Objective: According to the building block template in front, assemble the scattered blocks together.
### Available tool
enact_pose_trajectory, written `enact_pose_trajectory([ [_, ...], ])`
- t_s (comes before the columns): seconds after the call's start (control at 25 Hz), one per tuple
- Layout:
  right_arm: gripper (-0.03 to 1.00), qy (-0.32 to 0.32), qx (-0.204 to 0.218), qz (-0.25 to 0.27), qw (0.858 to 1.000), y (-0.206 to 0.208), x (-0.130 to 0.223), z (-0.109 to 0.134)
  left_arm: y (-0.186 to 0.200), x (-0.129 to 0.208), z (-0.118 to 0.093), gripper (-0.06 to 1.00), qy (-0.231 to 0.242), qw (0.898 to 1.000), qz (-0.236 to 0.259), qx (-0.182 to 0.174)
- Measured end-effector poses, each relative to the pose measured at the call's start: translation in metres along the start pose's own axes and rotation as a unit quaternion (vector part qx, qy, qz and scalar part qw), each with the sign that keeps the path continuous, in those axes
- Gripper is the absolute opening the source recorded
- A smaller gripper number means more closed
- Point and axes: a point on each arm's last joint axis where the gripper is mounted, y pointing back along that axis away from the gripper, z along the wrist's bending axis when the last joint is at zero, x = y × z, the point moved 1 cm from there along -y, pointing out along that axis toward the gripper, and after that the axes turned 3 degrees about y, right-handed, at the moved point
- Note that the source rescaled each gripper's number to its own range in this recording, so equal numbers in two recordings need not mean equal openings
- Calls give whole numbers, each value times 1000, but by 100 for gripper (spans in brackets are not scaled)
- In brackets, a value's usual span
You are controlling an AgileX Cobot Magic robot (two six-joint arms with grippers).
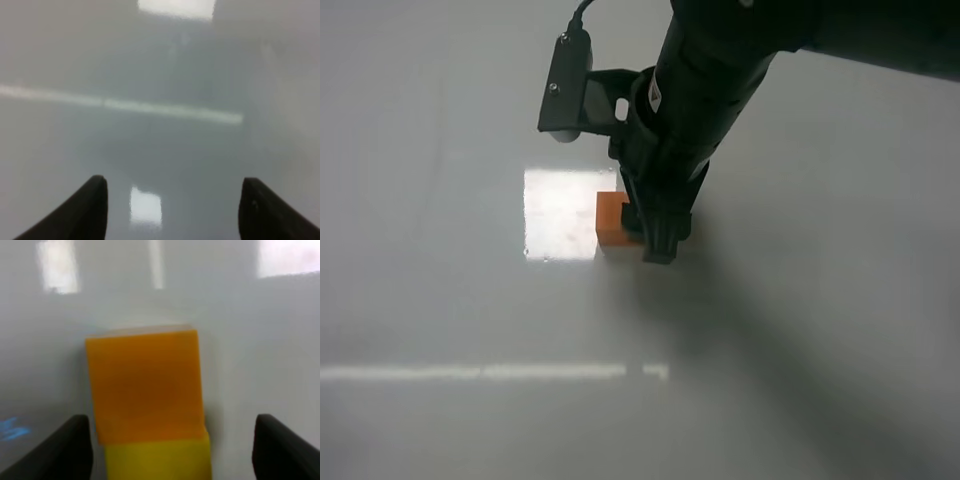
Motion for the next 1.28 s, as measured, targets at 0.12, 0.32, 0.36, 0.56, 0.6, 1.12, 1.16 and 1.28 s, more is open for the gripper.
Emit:
enact_pose_trajectory([
  [0.12, 75, 5, -8, 8, 1000, -11, -2, 3, 0, 0, 0, 43, 0, 1000, 0, 0],
  [0.32, 75, 11, -7, 21, 1000, -20, -3, 5, 0, 0, 0, 43, 0, 1000, 0, 0],
  [0.36, 75, 11, -5, 23, 1000, -20, -2, 4, 0, 0, 0, 43, 0, 1000, 0, 0],
  [0.56, 59, 11, -3, 24, 1000, -20, -2, 4, 0, 0, 0, 43, 0, 1000, 0, 0],
  [0.6, 49, 11, -3, 24, 1000, -20, -2, 4, 0, 0, 0, 43, 0, 1000, 0, 0],
  [1.12, 1, 8, -5, 26, 1000, -20, -2, 4, 0, 0, 0, 43, 0, 1000, 0, 0],
  [1.16, 1, 9, -5, 26, 1000, -20, -2, 4, 0, 0, 0, 43, 0, 1000, 0, 0],
  [1.28, 1, 14, -5, 38, 999, -20, 0, 5, 0, 0, 0, 43, 0, 1000, 0, 0],
])
